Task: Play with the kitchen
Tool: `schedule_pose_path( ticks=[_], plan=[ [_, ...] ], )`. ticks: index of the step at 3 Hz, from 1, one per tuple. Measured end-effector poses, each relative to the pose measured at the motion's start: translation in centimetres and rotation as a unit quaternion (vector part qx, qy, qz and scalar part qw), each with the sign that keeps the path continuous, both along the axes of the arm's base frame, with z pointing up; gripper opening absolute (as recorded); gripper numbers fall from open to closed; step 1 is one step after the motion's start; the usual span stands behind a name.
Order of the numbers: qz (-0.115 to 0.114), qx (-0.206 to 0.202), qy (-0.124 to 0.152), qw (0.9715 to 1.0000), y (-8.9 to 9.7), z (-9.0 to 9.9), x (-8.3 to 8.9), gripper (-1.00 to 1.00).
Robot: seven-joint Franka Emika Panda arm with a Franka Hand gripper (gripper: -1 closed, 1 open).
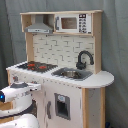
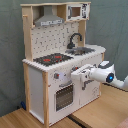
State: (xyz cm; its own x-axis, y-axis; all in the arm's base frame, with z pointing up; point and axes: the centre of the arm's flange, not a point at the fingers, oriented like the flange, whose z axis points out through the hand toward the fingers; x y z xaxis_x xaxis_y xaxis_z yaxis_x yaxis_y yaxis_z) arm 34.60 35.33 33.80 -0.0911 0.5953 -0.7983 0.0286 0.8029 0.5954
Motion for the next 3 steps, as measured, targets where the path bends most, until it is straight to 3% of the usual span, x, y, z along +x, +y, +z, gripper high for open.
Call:
schedule_pose_path(
  ticks=[1, 2, 3],
  plan=[
    [0.001, 0.002, -0.001, 1.0, 0.1, 0.1, 0.0, 1.0],
    [0.012, 0.046, -0.014, 0.9988, 1.7, 1.3, -0.2, 1.0],
    [-0.021, 0.095, -0.019, 0.995, 1.3, 1.8, 0.1, 1.0]
  ],
)
